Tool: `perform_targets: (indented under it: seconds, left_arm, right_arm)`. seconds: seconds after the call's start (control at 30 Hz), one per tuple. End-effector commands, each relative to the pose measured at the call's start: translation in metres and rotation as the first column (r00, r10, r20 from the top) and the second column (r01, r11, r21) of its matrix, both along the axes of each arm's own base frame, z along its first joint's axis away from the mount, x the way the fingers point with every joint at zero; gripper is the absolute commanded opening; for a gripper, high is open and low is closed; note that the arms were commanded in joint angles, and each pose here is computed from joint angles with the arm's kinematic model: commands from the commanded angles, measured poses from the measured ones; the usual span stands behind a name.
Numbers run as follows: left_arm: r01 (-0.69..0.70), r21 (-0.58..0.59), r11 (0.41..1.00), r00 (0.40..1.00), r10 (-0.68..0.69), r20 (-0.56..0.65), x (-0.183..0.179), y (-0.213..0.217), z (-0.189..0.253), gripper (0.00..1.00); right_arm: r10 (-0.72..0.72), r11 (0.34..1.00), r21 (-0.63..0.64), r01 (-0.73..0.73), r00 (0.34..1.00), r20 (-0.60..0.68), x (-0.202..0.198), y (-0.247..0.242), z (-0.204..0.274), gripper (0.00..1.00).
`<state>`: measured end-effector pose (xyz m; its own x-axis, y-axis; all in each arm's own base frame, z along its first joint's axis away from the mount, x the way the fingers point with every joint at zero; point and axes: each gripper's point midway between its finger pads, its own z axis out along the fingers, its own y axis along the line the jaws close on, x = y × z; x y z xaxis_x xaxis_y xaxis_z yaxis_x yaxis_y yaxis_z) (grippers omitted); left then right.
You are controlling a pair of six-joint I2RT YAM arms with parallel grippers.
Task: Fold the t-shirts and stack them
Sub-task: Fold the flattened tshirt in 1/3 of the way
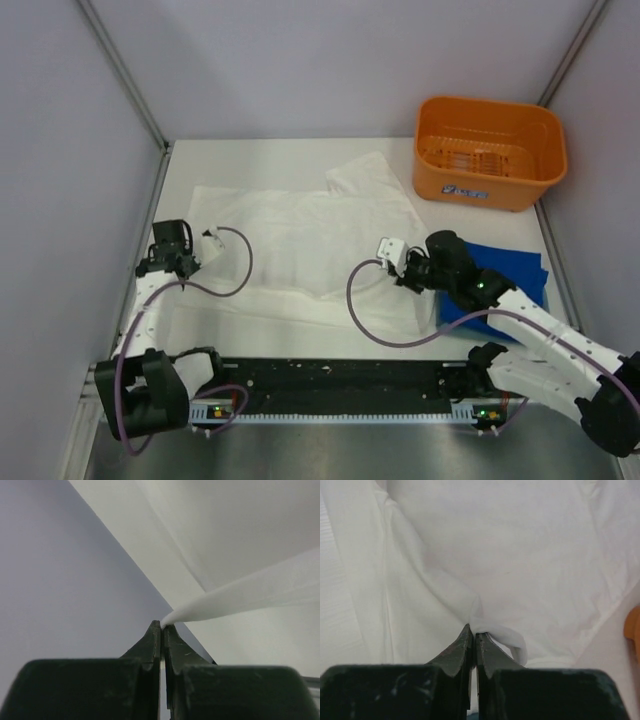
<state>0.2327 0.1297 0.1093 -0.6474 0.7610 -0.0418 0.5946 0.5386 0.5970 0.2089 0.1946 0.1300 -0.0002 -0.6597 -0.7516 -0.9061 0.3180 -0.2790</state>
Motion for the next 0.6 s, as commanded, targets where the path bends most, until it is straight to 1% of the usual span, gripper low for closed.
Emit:
perform_targets:
  seconds: [0.0,0.03,0.17,0.3,0.43,0.57]
  left_arm:
    - [-0.029,-0.043,0.999,0.992,0.034,0.119,0.04,0.002,0.017,0.0]
    - [-0.034,-0.046,0.998,0.993,0.039,0.113,0.043,0.003,0.015,0.0]
    - [-0.033,-0.053,0.998,0.993,0.039,0.11,0.055,0.004,0.009,0.0]
    - [-0.052,-0.045,0.998,0.992,0.057,0.113,0.062,0.009,0.006,0.0]
    - [-0.064,-0.043,0.997,0.989,0.069,0.129,0.07,0.011,0.003,0.0]
    - [-0.086,-0.054,0.995,0.985,0.093,0.145,0.078,0.013,0.001,0.0]
  right_arm:
    - [-0.171,0.978,0.152,0.139,0.961,0.218,0.061,0.002,0.036,0.0]
    - [-0.178,0.977,0.157,0.147,0.961,0.212,0.065,0.0,0.033,0.0]
    - [-0.218,0.969,0.175,0.173,0.936,0.278,0.088,-0.005,0.036,0.0]
    - [-0.251,0.96,0.21,0.188,0.909,0.334,0.1,-0.01,0.043,0.0]
    - [-0.23,0.963,0.213,0.166,0.917,0.327,0.102,-0.012,0.037,0.0]
    - [-0.229,0.968,0.17,0.184,0.925,0.303,0.108,-0.014,0.021,0.0]
